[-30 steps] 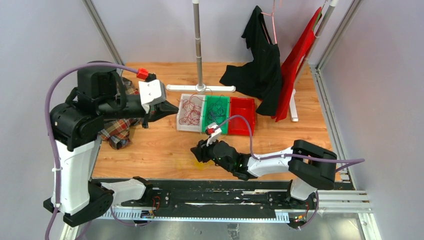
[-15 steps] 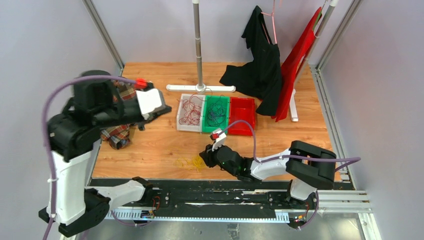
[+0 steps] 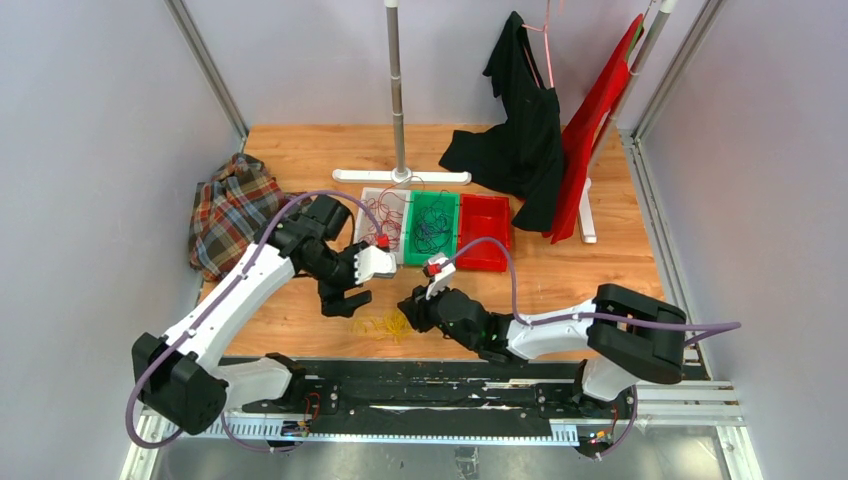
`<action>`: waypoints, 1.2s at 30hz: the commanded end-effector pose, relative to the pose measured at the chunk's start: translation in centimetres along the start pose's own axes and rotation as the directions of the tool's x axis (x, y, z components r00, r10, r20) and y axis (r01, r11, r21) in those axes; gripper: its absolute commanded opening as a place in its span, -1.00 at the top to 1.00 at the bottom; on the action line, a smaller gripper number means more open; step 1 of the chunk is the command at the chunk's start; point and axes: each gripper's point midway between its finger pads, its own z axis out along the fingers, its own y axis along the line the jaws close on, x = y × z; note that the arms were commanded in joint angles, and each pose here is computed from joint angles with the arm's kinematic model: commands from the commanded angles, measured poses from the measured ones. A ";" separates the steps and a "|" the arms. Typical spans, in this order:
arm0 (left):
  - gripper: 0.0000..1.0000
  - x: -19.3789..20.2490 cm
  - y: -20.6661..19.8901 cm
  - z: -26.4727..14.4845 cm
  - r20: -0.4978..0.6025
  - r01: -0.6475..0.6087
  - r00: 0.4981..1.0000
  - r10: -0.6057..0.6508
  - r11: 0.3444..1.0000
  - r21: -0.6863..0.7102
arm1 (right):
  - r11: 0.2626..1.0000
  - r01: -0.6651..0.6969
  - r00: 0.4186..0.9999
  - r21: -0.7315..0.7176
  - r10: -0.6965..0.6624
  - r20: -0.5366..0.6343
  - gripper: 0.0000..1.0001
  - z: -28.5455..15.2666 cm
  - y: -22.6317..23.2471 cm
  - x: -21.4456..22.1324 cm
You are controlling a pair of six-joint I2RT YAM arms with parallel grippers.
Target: Untangle the cables
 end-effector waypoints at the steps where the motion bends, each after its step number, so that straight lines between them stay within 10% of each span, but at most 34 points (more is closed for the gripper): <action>1: -0.64 -0.6 3.6 2.1 0.021 -0.071 0.997 0.073 0.993 -0.095 | 1.000 0.000 1.000 0.028 0.000 0.023 0.50 -0.4 -0.8 -0.8; 16: -0.57 1.1 7.5 7.6 -0.050 -0.179 0.983 0.175 0.980 -0.086 | 1.000 -0.020 1.000 -0.019 0.020 0.008 0.61 -1.4 -0.3 -0.6; 20: -0.28 1.3 7.6 8.5 -0.054 -0.172 0.984 0.170 0.985 -0.034 | 0.999 -0.024 1.000 -0.026 0.024 0.011 0.64 -1.7 -0.2 -0.8; 26: 0.84 1.1 6.4 8.2 -0.054 -0.113 0.992 0.116 0.992 0.058 | 0.999 -0.016 1.000 -0.029 0.017 0.015 0.68 -2.0 -0.2 -1.2; 36: 0.99 -2.9 3.2 1.0 0.069 0.002 0.998 -0.003 1.000 0.012 | 0.997 0.051 0.996 -0.052 -0.047 0.078 0.22 -1.5 1.5 -4.9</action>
